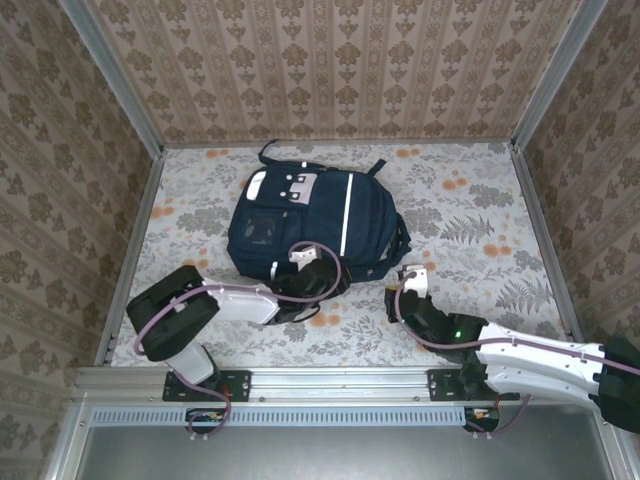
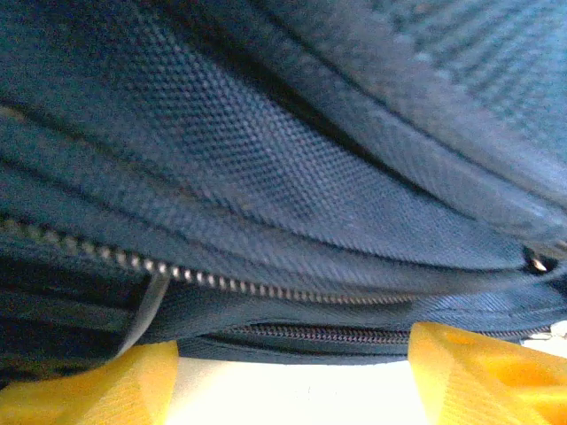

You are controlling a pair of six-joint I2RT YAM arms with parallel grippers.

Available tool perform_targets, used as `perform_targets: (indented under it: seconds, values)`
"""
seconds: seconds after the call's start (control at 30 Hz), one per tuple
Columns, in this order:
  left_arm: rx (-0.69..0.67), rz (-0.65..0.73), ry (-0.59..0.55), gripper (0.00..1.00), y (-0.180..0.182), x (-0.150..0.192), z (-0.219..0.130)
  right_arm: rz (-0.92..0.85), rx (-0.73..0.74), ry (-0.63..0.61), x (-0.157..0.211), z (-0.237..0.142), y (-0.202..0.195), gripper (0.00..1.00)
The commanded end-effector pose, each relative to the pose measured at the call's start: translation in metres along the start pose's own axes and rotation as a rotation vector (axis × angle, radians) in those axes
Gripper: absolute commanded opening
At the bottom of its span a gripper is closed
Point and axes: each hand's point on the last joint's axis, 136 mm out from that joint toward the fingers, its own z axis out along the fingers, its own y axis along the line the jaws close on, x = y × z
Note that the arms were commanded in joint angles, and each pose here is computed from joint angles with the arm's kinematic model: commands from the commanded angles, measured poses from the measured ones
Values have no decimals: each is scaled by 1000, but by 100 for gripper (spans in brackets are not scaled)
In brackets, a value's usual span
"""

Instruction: Pack the student bag

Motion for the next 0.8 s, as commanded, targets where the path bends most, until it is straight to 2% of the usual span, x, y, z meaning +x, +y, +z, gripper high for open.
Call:
perform_targets:
  seconds: [0.0, 0.17, 0.2, 0.23, 0.33, 0.37, 0.4, 0.47, 0.57, 0.77]
  values:
    - [0, -114, -30, 72, -9, -4, 15, 24, 28, -9, 4, -3, -12, 22]
    - [-88, -276, -68, 73, 14, 0, 31, 32, 12, -8, 7, -3, -12, 24]
    - [-101, -285, -75, 69, 17, 0, 32, 33, 9, -8, 7, -3, -12, 24]
    - [-116, -288, -87, 61, 22, 0, 33, 31, 8, -5, 8, -3, -12, 25]
    - [-187, -292, -117, 28, 44, -3, 31, 28, -4, 1, 9, -3, -9, 26]
    - [-214, -298, -120, 19, 55, -4, 29, 27, -7, 3, 9, -3, -9, 26]
    - [-230, -303, -120, 16, 64, -5, 26, 26, -10, 5, 10, -3, -8, 26]
    - [-265, -318, -128, 14, 87, -8, 17, 25, -17, 7, 10, -2, -6, 26]
    - [-291, -324, -160, 4, 116, -15, -3, 16, -23, 16, 11, 0, -3, 26]
    - [-396, -304, -235, 8, 172, -33, -65, -20, -41, 51, 13, 8, 12, 28]
